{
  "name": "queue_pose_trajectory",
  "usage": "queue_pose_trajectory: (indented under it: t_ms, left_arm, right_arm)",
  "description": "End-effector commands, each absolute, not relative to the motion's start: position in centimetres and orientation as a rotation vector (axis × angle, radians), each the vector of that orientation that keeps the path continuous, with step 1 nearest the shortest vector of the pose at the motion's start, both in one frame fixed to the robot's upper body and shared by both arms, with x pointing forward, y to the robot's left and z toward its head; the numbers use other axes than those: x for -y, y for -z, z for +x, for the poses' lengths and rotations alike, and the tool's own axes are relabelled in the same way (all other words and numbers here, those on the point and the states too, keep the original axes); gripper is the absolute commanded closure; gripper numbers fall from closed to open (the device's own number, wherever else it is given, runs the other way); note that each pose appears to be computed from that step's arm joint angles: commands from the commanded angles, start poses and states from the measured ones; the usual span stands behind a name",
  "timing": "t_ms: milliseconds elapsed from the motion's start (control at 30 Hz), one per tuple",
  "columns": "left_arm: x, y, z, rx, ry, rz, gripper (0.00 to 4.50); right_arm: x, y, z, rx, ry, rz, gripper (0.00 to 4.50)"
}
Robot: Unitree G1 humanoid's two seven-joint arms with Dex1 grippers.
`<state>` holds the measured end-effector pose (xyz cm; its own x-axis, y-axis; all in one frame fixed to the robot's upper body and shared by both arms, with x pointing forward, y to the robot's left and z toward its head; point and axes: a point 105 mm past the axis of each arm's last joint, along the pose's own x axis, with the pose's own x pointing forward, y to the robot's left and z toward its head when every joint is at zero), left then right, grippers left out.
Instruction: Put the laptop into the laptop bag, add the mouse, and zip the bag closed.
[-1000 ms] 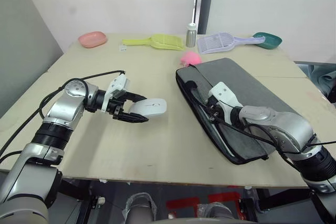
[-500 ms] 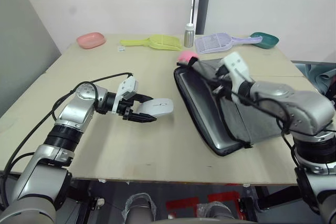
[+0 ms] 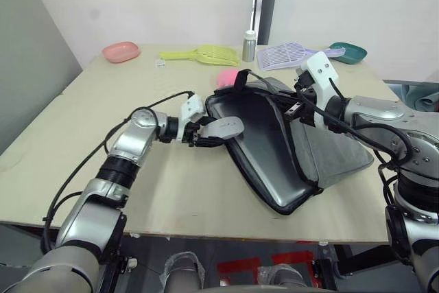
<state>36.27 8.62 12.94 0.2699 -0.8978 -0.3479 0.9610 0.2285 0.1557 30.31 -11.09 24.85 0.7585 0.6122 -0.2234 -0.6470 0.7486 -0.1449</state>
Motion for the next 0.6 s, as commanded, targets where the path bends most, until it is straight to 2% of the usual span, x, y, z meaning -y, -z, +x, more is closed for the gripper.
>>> queue_pose_trajectory:
  t_ms: [33, 333, 600]
  left_arm:
    - [-7.2, -13.3, 36.9, -0.169, 1.262, 0.442, 1.63]
    - [-2.5, -13.9, 36.7, -0.14, 1.202, 0.396, 1.63]
    - [0.5, -13.8, 37.1, -0.186, 1.134, 0.445, 1.63]
  right_arm:
    - [11.6, -26.5, 30.3, -0.084, -0.661, -0.219, 4.49]
    - [11.8, -25.7, 30.9, -0.115, -0.642, -0.22, 4.49]
    - [11.7, -25.4, 31.3, -0.128, -0.639, -0.219, 4.49]
